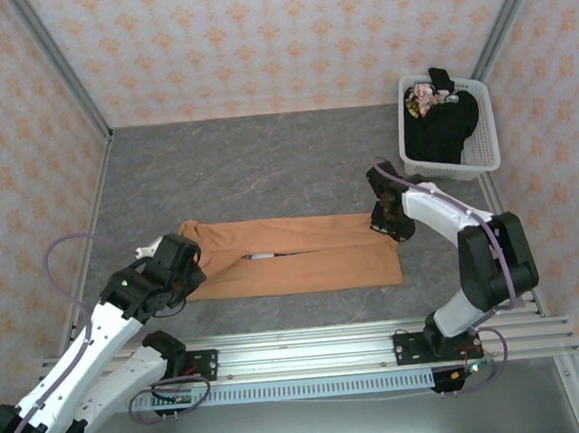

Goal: Fold and stack the t-shirts

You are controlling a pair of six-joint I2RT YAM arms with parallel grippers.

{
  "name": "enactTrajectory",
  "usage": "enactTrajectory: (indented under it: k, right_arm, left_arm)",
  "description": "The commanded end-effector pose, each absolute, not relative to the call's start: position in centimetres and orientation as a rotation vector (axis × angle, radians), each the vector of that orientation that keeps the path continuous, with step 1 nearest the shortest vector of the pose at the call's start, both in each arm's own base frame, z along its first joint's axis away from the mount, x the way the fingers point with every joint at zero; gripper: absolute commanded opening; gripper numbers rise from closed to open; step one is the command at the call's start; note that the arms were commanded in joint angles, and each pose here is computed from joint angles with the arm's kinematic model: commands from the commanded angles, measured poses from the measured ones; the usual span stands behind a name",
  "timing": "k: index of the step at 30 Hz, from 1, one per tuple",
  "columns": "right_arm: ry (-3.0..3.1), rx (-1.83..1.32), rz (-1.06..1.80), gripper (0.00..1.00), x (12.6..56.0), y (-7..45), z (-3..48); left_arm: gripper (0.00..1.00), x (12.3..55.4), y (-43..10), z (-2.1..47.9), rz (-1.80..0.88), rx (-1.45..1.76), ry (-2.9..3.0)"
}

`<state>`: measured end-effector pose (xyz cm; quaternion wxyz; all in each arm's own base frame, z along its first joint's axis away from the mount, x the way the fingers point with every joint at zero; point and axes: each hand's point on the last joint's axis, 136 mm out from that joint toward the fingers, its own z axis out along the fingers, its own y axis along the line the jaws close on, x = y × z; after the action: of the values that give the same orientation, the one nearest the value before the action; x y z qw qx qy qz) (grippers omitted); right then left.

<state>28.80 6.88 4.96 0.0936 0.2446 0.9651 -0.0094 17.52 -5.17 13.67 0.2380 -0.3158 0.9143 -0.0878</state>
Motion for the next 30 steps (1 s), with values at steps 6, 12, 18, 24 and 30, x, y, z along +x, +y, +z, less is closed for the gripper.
enactTrajectory:
  k: [6, 12, 18, 24, 30]
  right_arm:
    - [2.943, 0.759, -0.104, 0.11, 27.8, 6.7, 1.9]
    - [2.944, 0.748, -0.121, 0.12, 28.0, 6.6, 2.0]
    - [2.952, 0.732, -0.133, 0.13, 28.1, 6.5, 2.3]
    - [2.959, 0.721, -0.147, 0.13, 28.0, 6.4, 2.5]
    - [2.953, 0.716, -0.146, 0.14, 28.1, 6.4, 2.7]
  left_arm:
    - [0.00, 19.2, -9.5, 16.7, -0.434, -0.725, 2.476]
    - [0.00, 20.8, -11.4, 19.0, -0.458, -0.682, 2.453]
    - [0.00, 21.3, -12.1, 18.4, -0.419, -0.727, 2.479]
    - [0.00, 22.3, -14.7, 18.8, -0.526, -0.689, 2.448]
    - [0.00, 20.6, -15.9, 16.4, -0.500, -0.639, 2.527]
